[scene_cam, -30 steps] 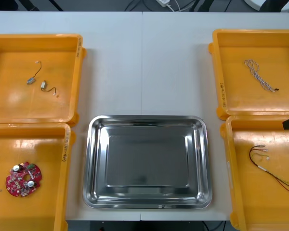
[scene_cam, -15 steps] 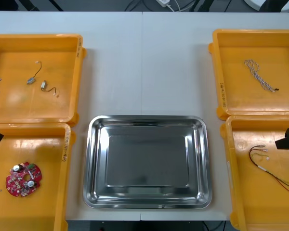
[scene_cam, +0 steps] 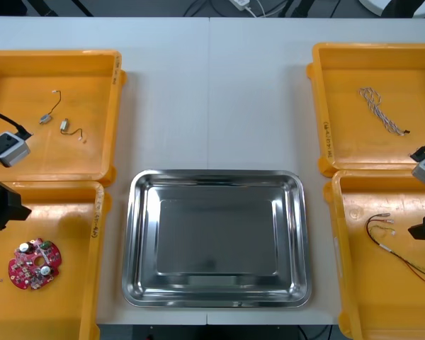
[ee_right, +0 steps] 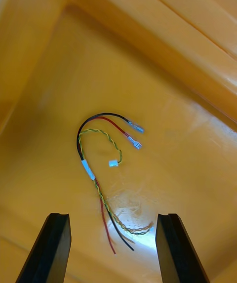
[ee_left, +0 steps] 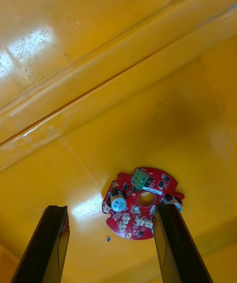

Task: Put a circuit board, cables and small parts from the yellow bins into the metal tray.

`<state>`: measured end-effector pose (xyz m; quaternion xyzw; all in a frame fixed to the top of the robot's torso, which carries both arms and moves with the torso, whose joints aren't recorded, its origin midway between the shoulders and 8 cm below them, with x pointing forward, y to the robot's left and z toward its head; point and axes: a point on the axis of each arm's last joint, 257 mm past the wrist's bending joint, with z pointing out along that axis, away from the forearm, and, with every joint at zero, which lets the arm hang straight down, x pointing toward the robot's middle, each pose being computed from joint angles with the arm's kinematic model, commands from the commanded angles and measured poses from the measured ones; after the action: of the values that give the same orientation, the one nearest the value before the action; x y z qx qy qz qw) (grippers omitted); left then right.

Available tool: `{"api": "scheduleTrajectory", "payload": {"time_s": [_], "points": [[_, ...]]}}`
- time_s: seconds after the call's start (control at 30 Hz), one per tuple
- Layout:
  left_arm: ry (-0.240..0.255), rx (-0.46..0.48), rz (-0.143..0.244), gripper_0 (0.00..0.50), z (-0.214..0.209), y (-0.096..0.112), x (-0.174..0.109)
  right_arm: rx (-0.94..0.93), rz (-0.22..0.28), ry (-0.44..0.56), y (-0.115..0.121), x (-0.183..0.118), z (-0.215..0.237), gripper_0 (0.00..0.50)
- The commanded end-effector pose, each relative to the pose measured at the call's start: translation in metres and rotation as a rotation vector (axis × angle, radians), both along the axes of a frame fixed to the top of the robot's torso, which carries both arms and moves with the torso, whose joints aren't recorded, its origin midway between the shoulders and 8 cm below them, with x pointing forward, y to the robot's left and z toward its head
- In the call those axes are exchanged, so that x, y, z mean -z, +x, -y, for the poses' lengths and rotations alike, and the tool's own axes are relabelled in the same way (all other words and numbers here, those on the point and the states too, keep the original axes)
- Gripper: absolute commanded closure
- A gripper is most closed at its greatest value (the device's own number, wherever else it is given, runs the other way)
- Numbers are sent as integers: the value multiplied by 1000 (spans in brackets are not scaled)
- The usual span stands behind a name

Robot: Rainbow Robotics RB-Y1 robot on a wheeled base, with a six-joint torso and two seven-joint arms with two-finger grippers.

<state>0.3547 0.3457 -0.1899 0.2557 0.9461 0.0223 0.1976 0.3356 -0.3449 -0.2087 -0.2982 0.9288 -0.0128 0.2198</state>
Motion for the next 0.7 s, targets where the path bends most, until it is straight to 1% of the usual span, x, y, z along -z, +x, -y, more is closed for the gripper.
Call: {"api": "scheduleTrajectory", "payload": {"time_s": [0.03,0.17,0.33,0.47,0.53,0.7], "points": [[86,113,4,0,-7,-11,11,-56,29,-59,-3,-1,8,0],[83,120,13,0,-7,-14,21,-119,35,-97,-5,11,7,0],[82,134,22,0,-6,-15,32,-155,54,-145,1,23,4,0],[82,148,40,0,-4,-15,43,-186,70,-182,6,33,0,0],[84,153,48,0,-4,-15,46,-200,69,-184,6,37,-5,0],[91,183,50,0,-3,-21,59,-228,61,-186,3,47,-14,0]]}}
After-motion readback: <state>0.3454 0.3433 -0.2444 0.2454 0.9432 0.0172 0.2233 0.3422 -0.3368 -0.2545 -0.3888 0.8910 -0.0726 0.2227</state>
